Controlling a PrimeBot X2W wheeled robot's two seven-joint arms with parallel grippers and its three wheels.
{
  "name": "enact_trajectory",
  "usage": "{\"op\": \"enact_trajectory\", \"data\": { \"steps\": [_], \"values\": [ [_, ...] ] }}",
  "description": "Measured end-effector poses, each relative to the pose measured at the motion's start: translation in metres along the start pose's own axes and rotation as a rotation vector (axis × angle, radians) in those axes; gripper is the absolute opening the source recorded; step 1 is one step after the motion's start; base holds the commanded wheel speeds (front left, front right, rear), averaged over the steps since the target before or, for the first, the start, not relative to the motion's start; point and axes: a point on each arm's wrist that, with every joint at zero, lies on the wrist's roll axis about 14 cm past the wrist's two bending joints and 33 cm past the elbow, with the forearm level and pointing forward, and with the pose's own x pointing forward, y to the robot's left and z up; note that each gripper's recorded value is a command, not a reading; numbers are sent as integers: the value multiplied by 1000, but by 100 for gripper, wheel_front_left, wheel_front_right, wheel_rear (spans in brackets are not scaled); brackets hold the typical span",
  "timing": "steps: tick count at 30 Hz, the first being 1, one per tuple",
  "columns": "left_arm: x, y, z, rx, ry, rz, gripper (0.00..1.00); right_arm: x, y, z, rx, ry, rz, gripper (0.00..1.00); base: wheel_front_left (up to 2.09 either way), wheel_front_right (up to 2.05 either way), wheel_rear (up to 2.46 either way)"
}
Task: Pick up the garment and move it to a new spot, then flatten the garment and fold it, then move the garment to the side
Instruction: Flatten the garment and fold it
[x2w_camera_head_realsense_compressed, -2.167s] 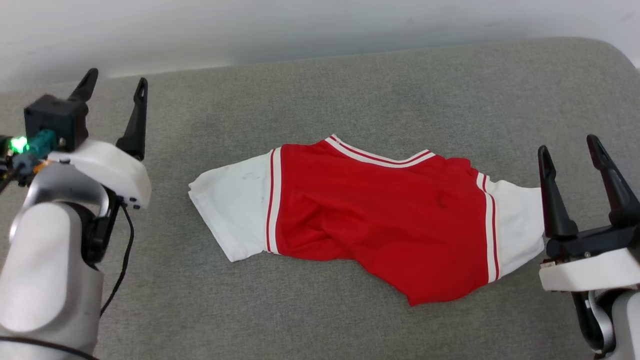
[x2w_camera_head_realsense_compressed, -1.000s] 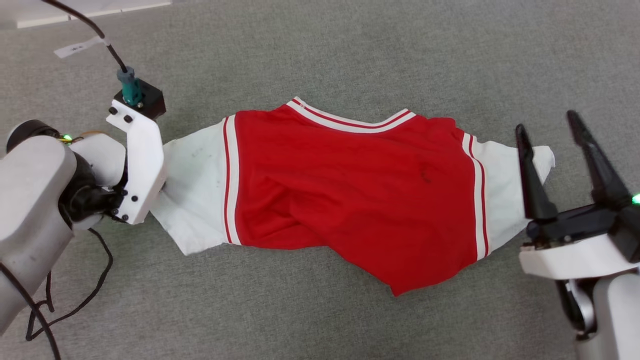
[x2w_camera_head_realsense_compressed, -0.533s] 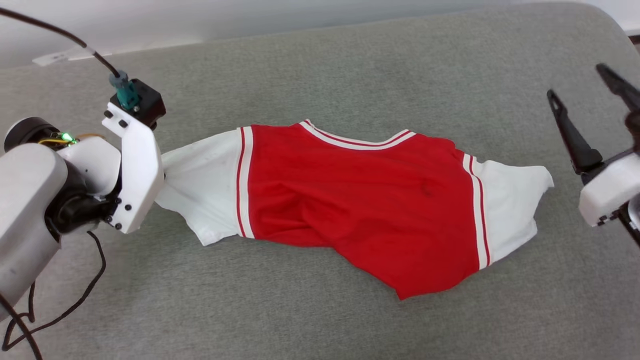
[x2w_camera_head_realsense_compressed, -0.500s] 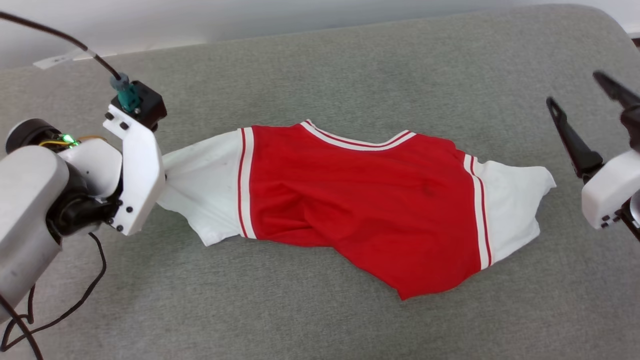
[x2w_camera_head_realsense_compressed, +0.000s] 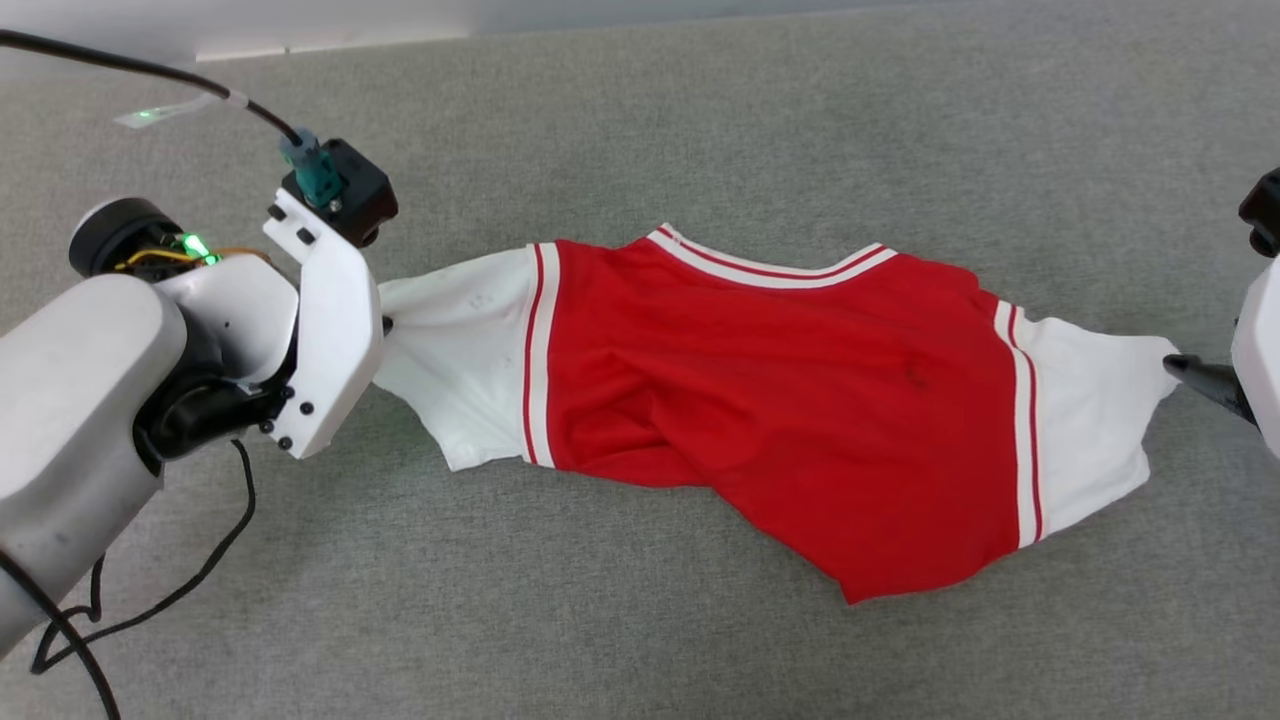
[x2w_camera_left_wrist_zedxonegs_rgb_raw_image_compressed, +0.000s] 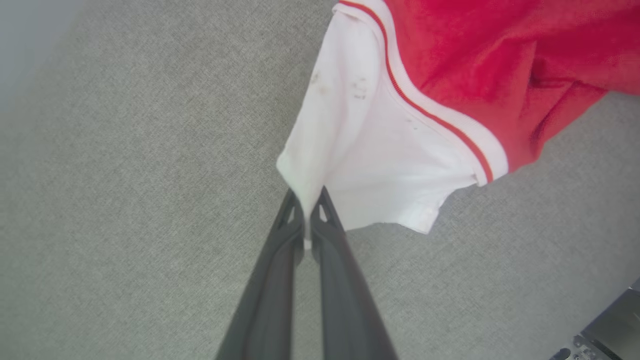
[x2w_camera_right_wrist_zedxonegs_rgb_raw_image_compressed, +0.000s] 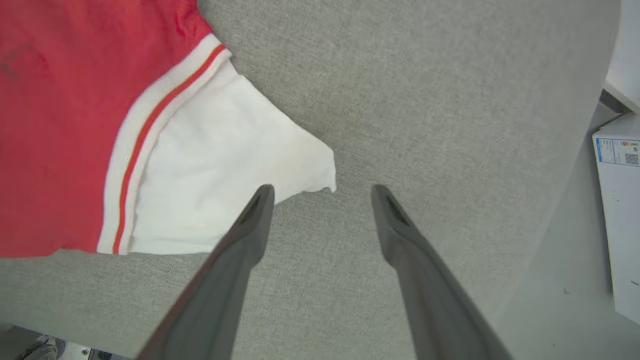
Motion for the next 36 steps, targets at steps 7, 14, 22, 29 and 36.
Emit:
{"op": "enact_trajectory", "data": {
  "steps": [7,14,22,29,36],
  "values": [
    [11,8,-1,-10,2,-4,0,48,23,-21,125,139,103,100,0,0,0],
    [22,13,-9,-26,19,-8,0,74,38,-29,187,153,154,96,0,0,0],
    [7,9,7,-16,-61,9,0,53,32,5,143,-41,117,0,0,0,0],
    [-38,4,48,33,-243,48,0,-14,-4,72,114,-380,24,0,0,0,0],
    [-109,10,108,126,-510,161,0,-87,-7,128,9,-670,-33,0,0,0,0]
  ]
}}
